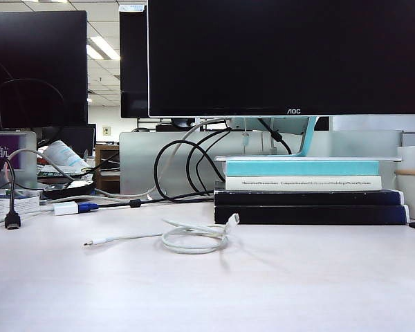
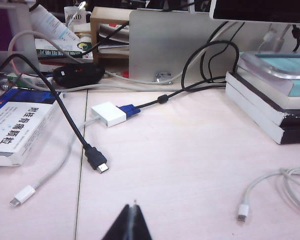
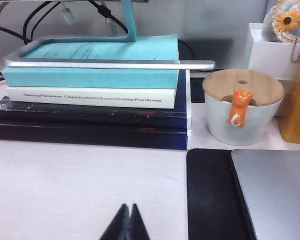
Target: Unfold the white charging cable into a straight cable.
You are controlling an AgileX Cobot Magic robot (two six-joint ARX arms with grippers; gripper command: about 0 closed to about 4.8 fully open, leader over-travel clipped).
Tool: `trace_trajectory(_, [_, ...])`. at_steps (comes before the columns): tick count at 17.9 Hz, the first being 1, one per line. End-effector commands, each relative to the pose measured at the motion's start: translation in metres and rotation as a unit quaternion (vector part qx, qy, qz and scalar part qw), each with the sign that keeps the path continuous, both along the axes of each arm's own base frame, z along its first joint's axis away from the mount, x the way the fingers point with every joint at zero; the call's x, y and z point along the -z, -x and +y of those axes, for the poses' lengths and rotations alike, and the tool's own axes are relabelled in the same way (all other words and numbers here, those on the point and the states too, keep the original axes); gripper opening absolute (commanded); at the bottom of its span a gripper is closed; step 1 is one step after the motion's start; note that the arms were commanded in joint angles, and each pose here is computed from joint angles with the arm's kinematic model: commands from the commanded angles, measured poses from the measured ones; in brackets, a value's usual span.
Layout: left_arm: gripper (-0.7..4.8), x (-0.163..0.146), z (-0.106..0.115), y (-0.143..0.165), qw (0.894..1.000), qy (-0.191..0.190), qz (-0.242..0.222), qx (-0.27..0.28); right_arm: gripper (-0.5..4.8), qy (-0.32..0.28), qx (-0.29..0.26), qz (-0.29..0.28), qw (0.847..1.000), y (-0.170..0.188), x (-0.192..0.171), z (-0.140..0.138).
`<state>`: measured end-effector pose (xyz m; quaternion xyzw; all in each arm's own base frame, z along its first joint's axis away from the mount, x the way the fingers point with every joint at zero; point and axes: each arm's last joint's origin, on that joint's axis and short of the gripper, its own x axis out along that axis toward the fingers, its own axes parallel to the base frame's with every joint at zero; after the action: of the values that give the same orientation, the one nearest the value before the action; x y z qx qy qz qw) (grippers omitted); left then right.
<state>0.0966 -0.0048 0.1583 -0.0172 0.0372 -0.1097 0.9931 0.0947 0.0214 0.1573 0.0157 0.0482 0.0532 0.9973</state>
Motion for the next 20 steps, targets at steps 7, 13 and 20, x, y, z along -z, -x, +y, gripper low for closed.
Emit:
trace_trajectory(7, [-0.05, -0.023, -0.001, 0.006, 0.995, 0.103, 0.011, 0.004, -0.06, -0.037, 0.0, 0.002, 0.999, 0.001, -0.006, 0.0])
trace_trajectory(13, [-0.06, -0.081, -0.001, 0.018, 0.995, 0.095, 0.005, 0.009, -0.06, -0.064, 0.036, -0.05, 0.996, 0.014, -0.055, -0.006])
trace_trajectory(20, [-0.05, -0.133, -0.004, -0.008, 0.994, 0.049, 0.067, 0.073, -0.06, -0.081, 0.059, -0.069, 0.993, 0.016, -0.078, -0.008])
